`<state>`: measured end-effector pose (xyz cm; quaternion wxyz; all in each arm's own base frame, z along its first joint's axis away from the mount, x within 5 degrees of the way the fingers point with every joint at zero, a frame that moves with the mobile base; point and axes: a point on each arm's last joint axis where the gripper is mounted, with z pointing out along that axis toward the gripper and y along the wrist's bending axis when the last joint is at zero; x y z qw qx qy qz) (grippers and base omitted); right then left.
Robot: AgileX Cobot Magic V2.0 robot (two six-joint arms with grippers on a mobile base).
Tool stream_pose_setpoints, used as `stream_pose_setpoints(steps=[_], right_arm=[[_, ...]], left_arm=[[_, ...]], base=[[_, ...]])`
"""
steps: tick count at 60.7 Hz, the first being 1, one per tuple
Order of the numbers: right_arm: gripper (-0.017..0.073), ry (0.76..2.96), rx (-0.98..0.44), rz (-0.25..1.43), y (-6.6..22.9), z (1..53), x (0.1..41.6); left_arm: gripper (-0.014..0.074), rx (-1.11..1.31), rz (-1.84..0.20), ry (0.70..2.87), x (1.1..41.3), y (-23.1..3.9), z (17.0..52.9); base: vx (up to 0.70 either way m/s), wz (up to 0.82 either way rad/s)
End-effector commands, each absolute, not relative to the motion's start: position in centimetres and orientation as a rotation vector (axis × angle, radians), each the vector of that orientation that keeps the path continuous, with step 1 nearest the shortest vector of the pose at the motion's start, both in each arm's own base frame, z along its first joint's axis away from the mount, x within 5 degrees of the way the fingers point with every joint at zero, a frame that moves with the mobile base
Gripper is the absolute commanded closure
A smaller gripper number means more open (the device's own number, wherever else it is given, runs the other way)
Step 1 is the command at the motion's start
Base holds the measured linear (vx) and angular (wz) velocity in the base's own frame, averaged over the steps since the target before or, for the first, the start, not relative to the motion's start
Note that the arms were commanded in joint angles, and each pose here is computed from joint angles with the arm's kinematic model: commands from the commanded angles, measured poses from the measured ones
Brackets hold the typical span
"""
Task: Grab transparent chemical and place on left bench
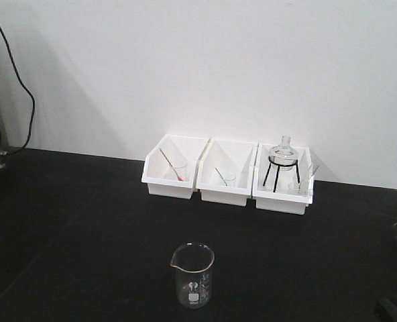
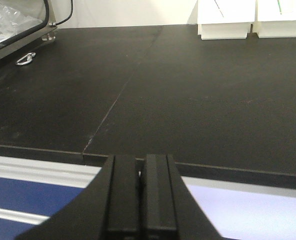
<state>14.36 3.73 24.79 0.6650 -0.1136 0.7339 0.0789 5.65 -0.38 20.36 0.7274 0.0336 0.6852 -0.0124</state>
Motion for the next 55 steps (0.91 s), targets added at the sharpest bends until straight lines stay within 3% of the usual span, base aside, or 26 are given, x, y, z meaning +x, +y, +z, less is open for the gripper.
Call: stream_pose_setpoints(steps=[1,27,40,55], right_arm=[[0.0564,1.541,-0.251,0.191,3.9,26.5,14.5],[0.0564,1.505,-0.253,0.194,3.9,26.9,14.5],[0.0562,1.415,-0.267,0.222,4.6,30.5,16.2],[0.0562,1.417,-0.436,0.361,10.0,31.8,21.2]], left_arm=[[0.0597,0.064,-0.035,1.429,5.5,-0.4,20.6],[0.0597,0.064,-0.035,1.429,5.5,-0.4,20.6],[0.0597,0.064,-0.035,1.429,5.5,-0.4,20.6],[0.0597,0.064,-0.035,1.429,5.5,-0.4,20.6]], base=[[0.16,0.00],[0.12,-0.01],[0.06,0.00],[0.02,-0.01]])
